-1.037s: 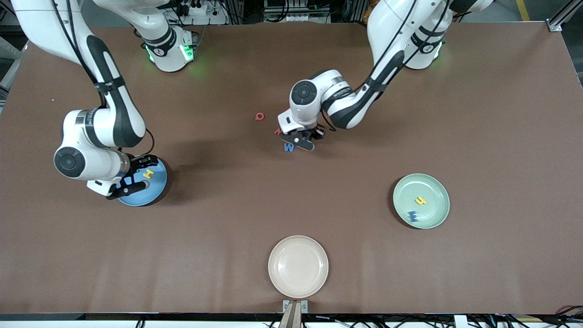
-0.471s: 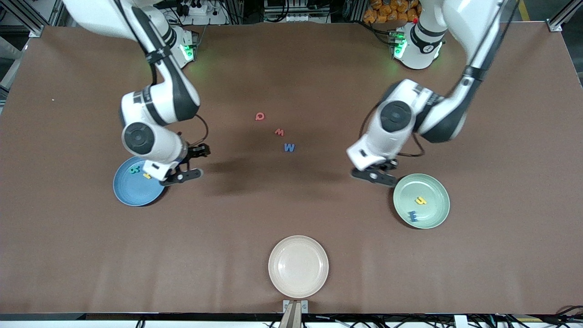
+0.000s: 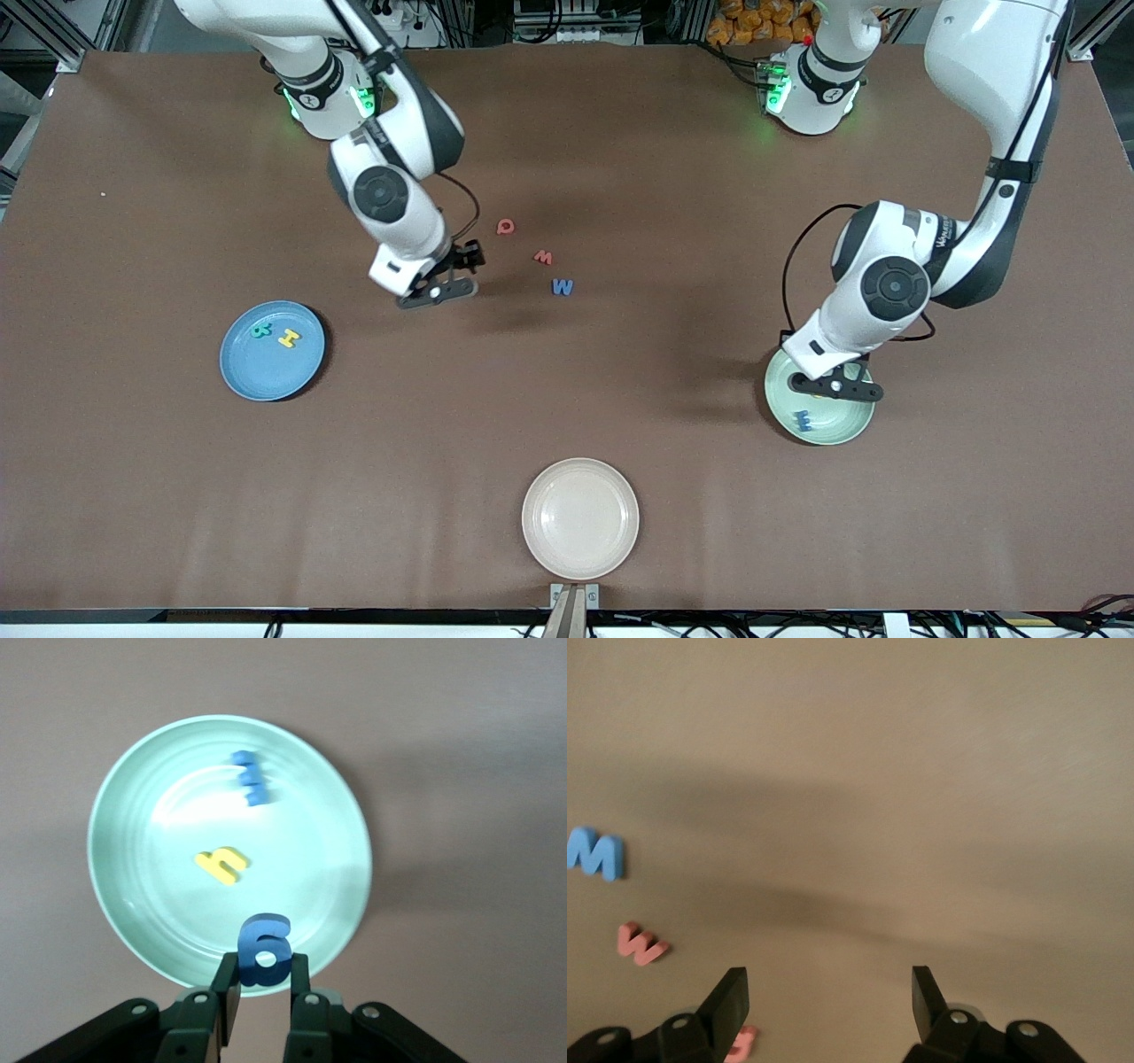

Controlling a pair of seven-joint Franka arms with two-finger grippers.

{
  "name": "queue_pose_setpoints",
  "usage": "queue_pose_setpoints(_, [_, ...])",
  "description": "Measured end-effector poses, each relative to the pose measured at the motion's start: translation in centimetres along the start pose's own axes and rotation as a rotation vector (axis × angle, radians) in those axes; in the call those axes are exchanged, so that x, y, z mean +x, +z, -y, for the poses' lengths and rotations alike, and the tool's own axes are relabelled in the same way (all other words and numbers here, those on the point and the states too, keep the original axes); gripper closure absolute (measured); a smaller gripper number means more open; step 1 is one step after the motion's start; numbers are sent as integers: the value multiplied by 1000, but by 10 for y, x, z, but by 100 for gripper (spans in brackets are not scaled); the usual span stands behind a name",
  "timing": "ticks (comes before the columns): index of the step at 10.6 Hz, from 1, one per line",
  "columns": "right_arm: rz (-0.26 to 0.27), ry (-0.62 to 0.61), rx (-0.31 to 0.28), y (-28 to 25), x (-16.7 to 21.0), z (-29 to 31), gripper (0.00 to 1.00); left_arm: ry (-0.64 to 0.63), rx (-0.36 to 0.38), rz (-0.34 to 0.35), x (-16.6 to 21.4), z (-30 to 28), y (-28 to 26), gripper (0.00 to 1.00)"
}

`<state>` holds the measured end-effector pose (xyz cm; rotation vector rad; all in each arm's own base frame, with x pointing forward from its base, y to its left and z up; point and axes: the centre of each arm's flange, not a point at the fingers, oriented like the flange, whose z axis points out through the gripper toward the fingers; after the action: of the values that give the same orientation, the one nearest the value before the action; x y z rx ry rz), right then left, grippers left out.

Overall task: Sort uppercase to blue plate, lowercase to green plate
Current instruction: 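Drop B with the right gripper while the left gripper carries 6 to green plate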

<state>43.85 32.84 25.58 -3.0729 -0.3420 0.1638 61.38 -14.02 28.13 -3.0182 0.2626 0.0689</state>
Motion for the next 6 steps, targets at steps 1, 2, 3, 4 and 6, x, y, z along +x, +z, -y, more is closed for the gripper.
queue_pose_setpoints(1, [-8, 10, 3, 18, -20, 15, 17, -20, -2, -15, 4, 14, 10, 74])
queue_pose_setpoints(2, [-3, 26, 4, 31, -38, 29, 17, -42, -2, -29, 8, 30, 25, 74])
queue_pose_setpoints(3, [8, 40, 5, 37, -54, 48, 17, -48, -5, -36, 10, 40, 38, 74])
queue_pose_setpoints(4, [18, 41, 5, 40, -69, 69, 17, -53, -7, -40, 12, 43, 44, 65])
queue_pose_setpoints(6, [19, 9, 3, 48, -95, 94, 17, -56, -6, -59, 16, 45, 37, 38])
